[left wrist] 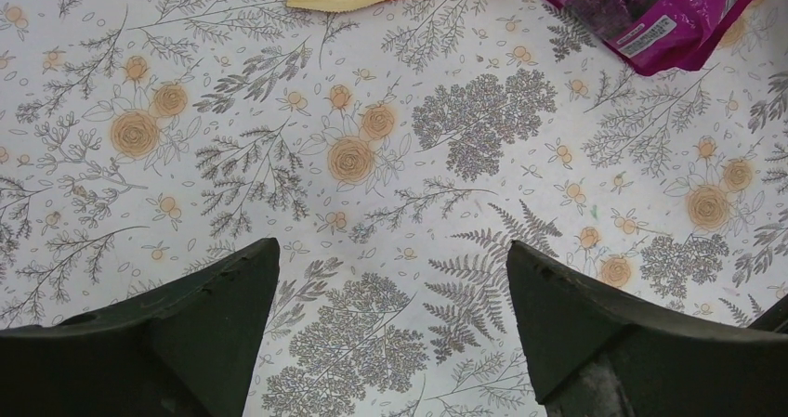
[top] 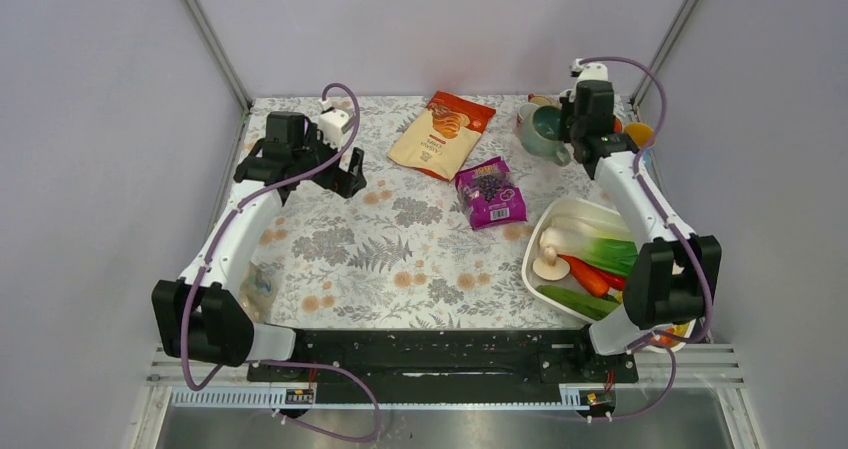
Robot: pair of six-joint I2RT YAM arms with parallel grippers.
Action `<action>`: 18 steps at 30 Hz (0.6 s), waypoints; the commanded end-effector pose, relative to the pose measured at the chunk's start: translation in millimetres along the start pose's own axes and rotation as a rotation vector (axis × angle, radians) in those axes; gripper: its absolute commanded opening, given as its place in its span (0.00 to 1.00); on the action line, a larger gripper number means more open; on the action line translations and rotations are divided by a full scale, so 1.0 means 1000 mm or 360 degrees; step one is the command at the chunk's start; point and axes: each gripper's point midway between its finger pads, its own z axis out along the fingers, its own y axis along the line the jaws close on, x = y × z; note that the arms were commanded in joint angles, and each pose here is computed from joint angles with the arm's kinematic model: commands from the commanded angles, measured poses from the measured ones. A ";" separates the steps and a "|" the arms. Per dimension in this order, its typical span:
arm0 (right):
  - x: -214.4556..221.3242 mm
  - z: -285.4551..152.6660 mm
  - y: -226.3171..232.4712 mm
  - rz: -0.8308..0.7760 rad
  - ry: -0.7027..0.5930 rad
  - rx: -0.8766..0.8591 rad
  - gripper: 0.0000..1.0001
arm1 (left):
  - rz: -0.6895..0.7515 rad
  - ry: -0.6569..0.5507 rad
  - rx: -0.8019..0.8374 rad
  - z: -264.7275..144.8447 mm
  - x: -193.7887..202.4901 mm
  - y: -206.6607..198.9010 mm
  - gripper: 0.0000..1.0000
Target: Turn the mug right side up
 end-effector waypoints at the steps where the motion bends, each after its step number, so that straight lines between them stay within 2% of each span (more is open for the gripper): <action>1: -0.049 0.020 -0.047 0.0062 -0.0185 0.0134 0.00 | 0.0042 -0.0017 0.0013 0.000 -0.003 0.007 0.95; 6: -0.027 0.064 -0.091 0.0113 -0.0061 0.0220 0.00 | 0.0017 0.0026 0.0005 0.001 0.001 0.018 0.95; 18: 0.009 0.134 -0.102 0.0004 0.0136 0.0260 0.00 | -0.0019 0.0090 -0.0004 0.007 0.005 0.034 0.96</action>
